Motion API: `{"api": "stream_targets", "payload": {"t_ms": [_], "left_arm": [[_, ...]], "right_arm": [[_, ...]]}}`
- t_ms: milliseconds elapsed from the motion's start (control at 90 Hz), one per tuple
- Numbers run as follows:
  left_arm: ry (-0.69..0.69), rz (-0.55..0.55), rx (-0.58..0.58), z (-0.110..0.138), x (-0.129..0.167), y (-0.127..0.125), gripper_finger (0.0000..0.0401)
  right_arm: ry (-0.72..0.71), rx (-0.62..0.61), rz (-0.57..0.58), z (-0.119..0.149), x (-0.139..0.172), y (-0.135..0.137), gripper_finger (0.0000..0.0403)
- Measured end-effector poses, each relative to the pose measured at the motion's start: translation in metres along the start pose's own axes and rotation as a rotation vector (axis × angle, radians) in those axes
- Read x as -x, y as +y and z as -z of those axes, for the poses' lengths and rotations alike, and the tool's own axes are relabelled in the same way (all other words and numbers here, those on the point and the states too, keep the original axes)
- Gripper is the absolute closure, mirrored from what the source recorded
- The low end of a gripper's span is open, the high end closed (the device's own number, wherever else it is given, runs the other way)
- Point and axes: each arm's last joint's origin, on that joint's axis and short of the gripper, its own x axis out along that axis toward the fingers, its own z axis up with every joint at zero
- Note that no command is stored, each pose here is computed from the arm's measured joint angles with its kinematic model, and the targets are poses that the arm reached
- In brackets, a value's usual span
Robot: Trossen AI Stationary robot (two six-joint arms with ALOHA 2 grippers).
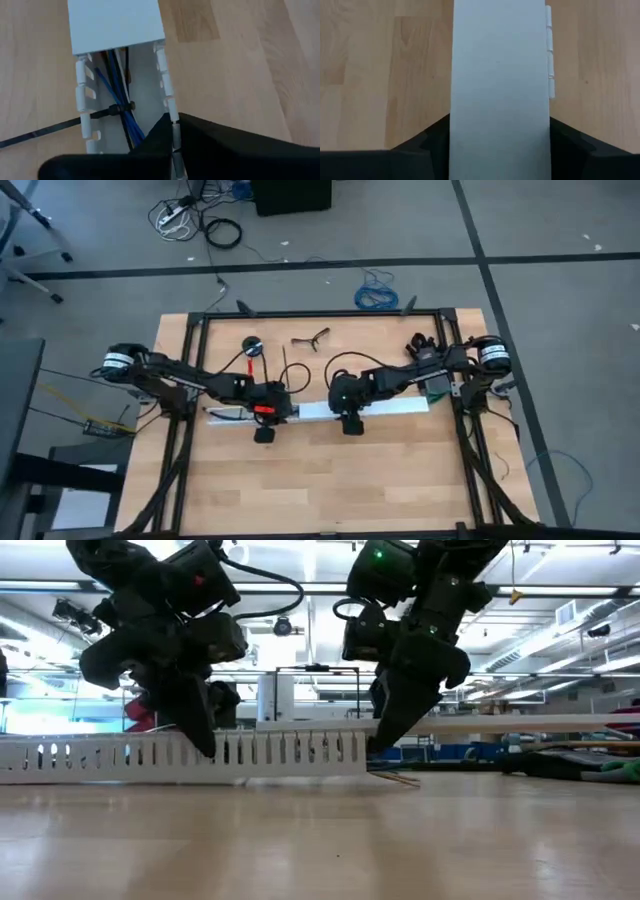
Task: Ziptie cables
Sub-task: Close the white cable duct
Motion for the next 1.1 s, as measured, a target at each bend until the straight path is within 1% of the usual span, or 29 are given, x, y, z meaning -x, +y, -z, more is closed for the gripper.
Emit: {"api": "stream_targets", "payload": {"t_ms": [489,800,1100], "left_arm": [[-0.009,-0.001,0.002,-0.001,0.000,0.000,0.0389],[-0.015,0.011,-0.003,-0.012,0.005,0.000,0.0389],[-0.016,0.011,0.002,-0.012,0.006,0.000,0.0389]], "right_arm": [[0.017,0.002,0.004,0.002,0.000,0.000,0.0174],[0.045,0.004,0.003,0.004,0.000,0.000,0.0174],[0.043,0.004,0.004,0.004,0.000,0.000,0.0174]]}}
